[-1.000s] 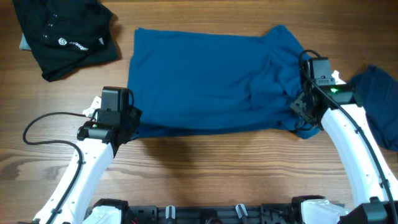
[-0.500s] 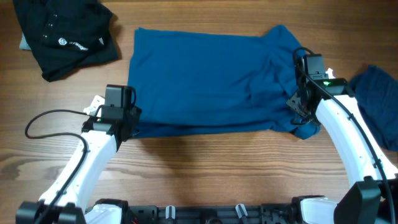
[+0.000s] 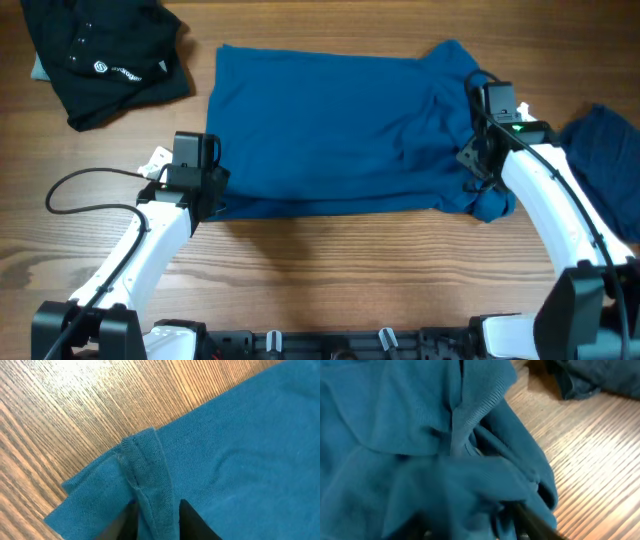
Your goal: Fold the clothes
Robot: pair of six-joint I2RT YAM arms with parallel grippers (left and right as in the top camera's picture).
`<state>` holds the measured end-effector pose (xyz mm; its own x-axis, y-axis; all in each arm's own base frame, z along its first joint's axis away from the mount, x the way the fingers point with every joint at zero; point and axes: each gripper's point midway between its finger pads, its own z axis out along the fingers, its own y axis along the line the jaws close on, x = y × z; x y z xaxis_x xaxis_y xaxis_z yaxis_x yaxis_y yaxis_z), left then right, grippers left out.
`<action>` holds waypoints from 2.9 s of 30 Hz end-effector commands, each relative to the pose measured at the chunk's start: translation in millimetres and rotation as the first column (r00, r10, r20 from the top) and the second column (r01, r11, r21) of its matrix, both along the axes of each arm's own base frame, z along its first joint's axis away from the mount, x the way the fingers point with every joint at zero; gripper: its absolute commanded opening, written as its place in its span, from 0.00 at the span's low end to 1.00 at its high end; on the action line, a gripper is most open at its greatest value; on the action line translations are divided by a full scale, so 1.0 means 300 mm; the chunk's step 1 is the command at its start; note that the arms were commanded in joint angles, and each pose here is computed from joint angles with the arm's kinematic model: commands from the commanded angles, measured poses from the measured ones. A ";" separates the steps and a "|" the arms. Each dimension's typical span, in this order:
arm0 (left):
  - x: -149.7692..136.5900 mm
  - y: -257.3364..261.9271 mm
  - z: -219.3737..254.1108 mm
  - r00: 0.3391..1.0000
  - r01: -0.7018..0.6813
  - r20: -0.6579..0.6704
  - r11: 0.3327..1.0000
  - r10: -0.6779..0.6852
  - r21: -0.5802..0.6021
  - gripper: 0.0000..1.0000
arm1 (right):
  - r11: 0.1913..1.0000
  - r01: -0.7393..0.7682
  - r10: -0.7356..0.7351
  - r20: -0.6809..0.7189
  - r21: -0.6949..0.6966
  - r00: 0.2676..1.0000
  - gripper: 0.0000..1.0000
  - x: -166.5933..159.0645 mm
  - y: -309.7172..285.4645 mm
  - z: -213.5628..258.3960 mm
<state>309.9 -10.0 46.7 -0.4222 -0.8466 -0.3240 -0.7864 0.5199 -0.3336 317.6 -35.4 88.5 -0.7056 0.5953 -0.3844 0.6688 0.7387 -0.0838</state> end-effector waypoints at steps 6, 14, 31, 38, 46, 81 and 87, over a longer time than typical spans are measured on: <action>0.023 0.010 0.020 0.996 0.084 0.003 0.994 -0.084 0.073 0.42 | 0.994 -0.108 0.108 -0.014 -0.035 0.994 0.86 0.035 -0.006 0.016; 0.042 0.001 0.143 0.969 0.230 0.053 0.962 -0.240 0.148 0.72 | 0.994 -0.103 0.105 0.050 -0.031 0.993 0.99 0.030 -0.003 0.220; -0.099 -0.058 0.326 0.943 0.289 0.162 0.956 -0.292 0.044 1.00 | 0.679 -0.435 0.432 0.158 0.591 0.888 0.96 -0.136 0.637 0.281; -0.171 -0.001 0.301 0.966 0.242 0.082 0.969 -0.246 0.056 1.00 | 0.811 -0.097 0.084 0.050 0.578 0.995 0.93 -0.130 0.615 0.151; -0.198 0.006 0.283 0.969 0.240 0.042 0.969 -0.242 0.050 1.00 | 0.806 -0.039 0.001 0.065 0.591 0.998 0.86 -0.096 0.616 -0.017; -0.210 0.007 0.219 0.969 0.244 -0.051 0.969 -0.242 0.035 1.00 | 0.841 -0.035 -0.018 0.093 0.540 0.996 0.28 0.050 0.634 -0.233; -0.220 -0.004 0.215 0.966 0.253 -0.059 0.967 -0.252 0.015 1.00 | 0.831 -0.067 -0.023 0.154 0.552 0.988 0.17 0.096 0.648 -0.212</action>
<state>242.5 -12.4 107.8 -0.6354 -0.7077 -0.3091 -0.6498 0.7062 -0.2812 341.7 161.9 29.4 -0.6921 0.7189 -0.0645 0.6238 0.6407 0.4476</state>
